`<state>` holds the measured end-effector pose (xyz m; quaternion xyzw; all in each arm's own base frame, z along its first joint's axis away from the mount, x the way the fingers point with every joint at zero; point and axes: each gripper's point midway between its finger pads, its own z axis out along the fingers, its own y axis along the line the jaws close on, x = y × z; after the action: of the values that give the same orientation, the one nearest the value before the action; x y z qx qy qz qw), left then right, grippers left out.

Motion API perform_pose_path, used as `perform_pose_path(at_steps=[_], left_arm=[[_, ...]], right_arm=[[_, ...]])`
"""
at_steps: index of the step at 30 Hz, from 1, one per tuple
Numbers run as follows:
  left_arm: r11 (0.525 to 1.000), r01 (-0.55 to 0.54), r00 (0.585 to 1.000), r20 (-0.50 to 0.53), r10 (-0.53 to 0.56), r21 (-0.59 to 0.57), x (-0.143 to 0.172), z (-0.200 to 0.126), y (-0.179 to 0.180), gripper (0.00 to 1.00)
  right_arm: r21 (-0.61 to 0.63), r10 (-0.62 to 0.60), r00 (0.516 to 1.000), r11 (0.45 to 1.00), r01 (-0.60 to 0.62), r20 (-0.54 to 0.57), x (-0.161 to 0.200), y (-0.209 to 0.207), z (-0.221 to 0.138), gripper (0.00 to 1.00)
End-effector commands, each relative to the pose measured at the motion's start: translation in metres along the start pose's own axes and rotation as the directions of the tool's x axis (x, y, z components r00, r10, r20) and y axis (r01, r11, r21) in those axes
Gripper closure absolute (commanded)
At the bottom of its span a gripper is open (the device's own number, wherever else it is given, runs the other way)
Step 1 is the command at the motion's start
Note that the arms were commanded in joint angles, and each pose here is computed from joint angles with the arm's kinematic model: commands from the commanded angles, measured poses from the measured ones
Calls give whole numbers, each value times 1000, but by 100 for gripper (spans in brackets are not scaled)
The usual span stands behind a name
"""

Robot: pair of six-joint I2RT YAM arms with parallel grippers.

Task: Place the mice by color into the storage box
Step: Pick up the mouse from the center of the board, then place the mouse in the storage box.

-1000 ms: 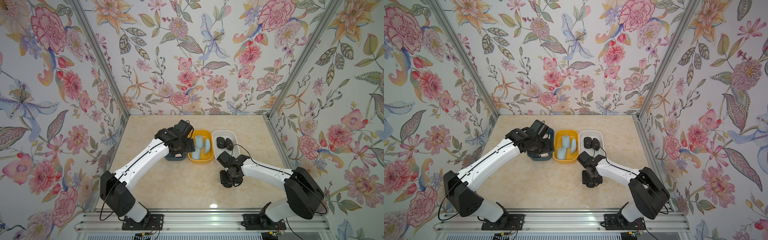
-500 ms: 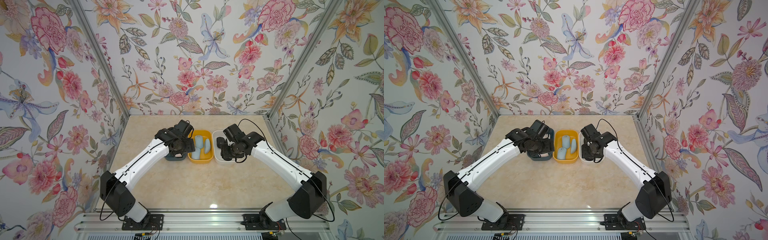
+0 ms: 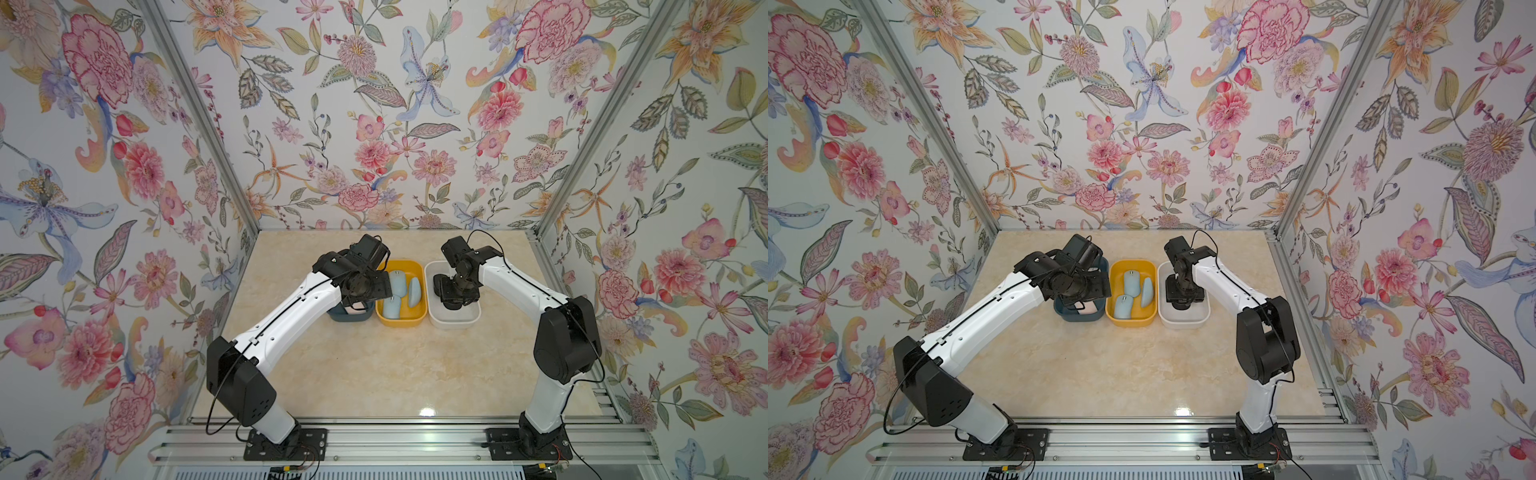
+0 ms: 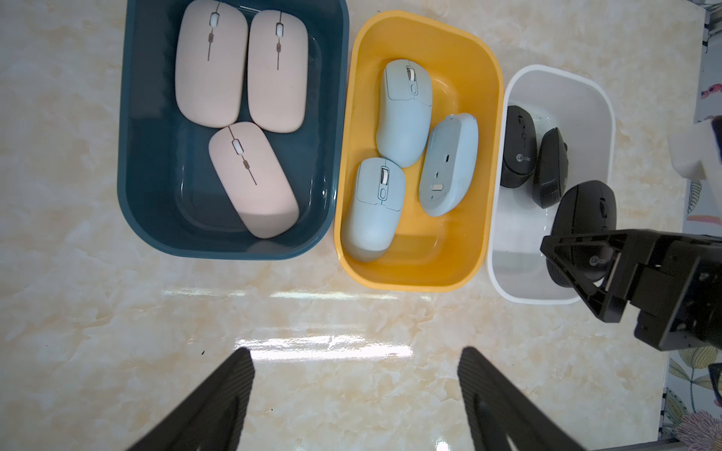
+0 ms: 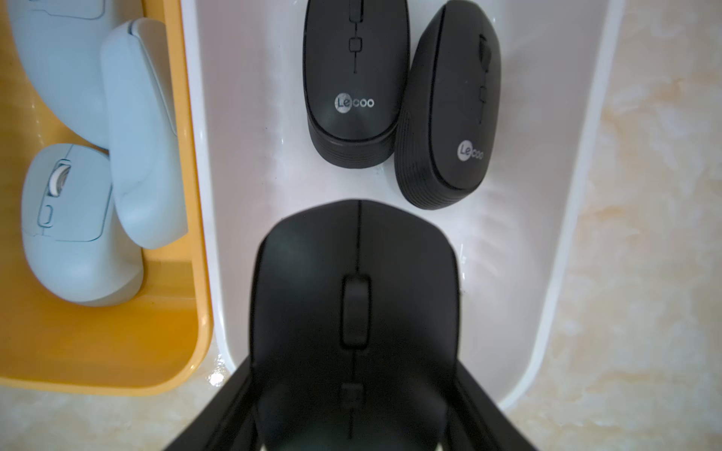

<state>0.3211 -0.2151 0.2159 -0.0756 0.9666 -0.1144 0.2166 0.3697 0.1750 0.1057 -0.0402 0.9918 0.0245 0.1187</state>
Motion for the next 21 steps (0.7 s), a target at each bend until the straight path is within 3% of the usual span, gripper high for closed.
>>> perform_pose_path(at_steps=[1,10,21], left_arm=[[1000,8,1000,24,-7,-25,-11,-1,6,14],[999,16,999,29,-15,-28,-13,-2,9,14],[999,20,999,28,-19,-34,-14,0,10,14]], right_arm=[[-19,-20,1000,1000,20,12,-15,7,8,44],[0,-7,998,1000,7,-69,-17,0,51,43],[6,8,993,1000,-8,-117,-8,0,70,39]])
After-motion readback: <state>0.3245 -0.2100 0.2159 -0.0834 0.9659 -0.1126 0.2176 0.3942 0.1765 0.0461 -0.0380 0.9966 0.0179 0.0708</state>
